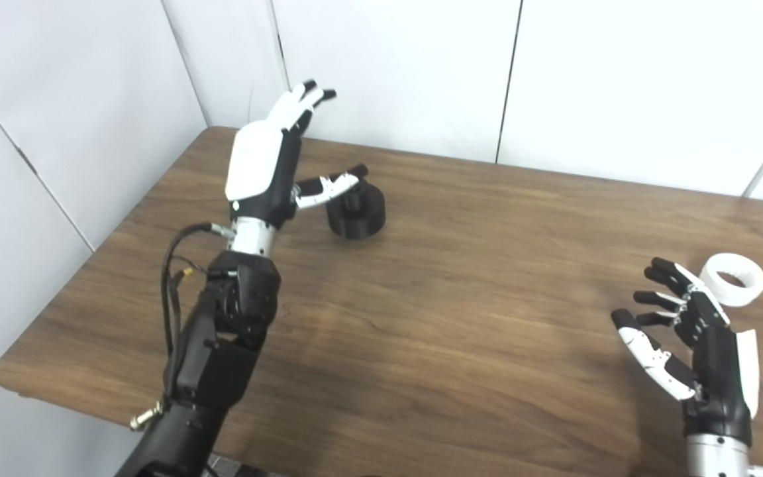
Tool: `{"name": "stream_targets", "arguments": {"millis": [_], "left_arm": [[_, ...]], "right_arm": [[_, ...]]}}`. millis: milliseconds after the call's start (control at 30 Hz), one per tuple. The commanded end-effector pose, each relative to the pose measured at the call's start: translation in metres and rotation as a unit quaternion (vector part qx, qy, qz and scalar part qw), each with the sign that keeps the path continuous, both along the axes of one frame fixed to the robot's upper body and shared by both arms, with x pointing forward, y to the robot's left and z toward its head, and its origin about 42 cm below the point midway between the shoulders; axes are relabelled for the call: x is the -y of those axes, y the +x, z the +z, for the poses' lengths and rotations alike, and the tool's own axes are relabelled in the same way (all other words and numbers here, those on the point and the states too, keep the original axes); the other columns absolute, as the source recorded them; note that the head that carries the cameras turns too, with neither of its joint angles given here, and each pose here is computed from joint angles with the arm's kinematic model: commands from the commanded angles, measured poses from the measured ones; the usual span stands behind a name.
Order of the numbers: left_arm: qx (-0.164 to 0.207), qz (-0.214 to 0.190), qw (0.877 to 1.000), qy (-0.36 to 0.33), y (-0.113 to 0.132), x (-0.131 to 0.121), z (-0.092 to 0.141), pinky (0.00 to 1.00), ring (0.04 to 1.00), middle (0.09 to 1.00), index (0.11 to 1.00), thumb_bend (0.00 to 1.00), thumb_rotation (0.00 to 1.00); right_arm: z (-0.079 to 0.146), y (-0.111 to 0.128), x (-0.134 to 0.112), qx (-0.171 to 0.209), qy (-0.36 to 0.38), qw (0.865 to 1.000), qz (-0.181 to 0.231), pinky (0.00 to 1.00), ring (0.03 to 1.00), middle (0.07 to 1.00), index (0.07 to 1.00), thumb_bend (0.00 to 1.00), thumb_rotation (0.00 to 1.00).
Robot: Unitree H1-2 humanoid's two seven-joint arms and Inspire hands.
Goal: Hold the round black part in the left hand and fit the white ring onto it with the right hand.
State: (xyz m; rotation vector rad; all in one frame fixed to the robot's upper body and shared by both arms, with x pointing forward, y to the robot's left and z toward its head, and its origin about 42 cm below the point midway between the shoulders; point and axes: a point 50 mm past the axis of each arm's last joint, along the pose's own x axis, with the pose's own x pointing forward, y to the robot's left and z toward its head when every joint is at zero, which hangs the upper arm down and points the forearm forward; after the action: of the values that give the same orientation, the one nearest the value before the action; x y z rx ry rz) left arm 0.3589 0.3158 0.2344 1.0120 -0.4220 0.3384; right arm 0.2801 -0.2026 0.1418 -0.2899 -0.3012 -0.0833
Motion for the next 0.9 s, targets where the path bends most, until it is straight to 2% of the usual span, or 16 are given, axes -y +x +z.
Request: {"name": "stream_targets", "arguments": {"millis": [0, 133, 200, 300, 367, 467, 633, 867], "left_arm": [[0.013, 0.009, 0.999, 0.03, 0.017, -0.008, 0.019, 0.82, 0.986, 0.998, 0.868, 0.76, 0.38], [-0.013, 0.02, 0.999, 0.049, 0.029, -0.016, 0.014, 0.81, 0.98, 1.0, 0.871, 0.78, 0.36], [-0.03, 0.028, 0.998, 0.057, 0.036, -0.02, 0.01, 0.86, 0.989, 1.0, 0.878, 0.79, 0.37], [-0.052, 0.037, 0.995, 0.072, 0.046, -0.025, 0.007, 0.89, 0.999, 1.0, 0.889, 0.83, 0.46], [-0.065, 0.033, 0.995, 0.072, 0.05, -0.026, 0.007, 0.93, 1.0, 1.0, 0.893, 0.9, 0.56], [-0.09, 0.032, 0.992, 0.078, 0.057, -0.027, 0.005, 0.96, 1.0, 1.0, 0.9, 0.98, 0.64], [-0.126, 0.035, 0.987, 0.093, 0.064, -0.027, 0.001, 0.97, 1.0, 1.0, 0.893, 1.0, 0.65], [-0.157, 0.048, 0.98, 0.116, 0.068, -0.028, -0.008, 0.95, 1.0, 1.0, 0.892, 1.0, 0.68]], "right_arm": [[0.004, 0.004, -0.004, 0.024, 0.002, 1.0, 0.006, 0.53, 0.667, 0.781, 0.791, 0.62, 0.37], [0.005, 0.004, -0.004, 0.024, 0.005, 1.0, 0.007, 0.53, 0.668, 0.781, 0.784, 0.62, 0.37], [0.005, 0.004, -0.004, 0.025, 0.005, 1.0, 0.007, 0.53, 0.666, 0.781, 0.781, 0.62, 0.36], [0.005, 0.004, -0.004, 0.026, 0.003, 1.0, 0.007, 0.52, 0.663, 0.781, 0.782, 0.61, 0.35], [0.006, 0.004, -0.004, 0.027, 0.002, 1.0, 0.006, 0.52, 0.662, 0.782, 0.78, 0.61, 0.35], [0.006, 0.005, -0.004, 0.027, 0.005, 1.0, 0.008, 0.52, 0.663, 0.783, 0.779, 0.61, 0.34], [0.007, 0.005, -0.004, 0.029, 0.001, 1.0, 0.005, 0.52, 0.662, 0.779, 0.778, 0.61, 0.35], [0.009, 0.004, -0.003, 0.031, 0.004, 1.0, 0.003, 0.51, 0.66, 0.775, 0.772, 0.59, 0.33]]}}
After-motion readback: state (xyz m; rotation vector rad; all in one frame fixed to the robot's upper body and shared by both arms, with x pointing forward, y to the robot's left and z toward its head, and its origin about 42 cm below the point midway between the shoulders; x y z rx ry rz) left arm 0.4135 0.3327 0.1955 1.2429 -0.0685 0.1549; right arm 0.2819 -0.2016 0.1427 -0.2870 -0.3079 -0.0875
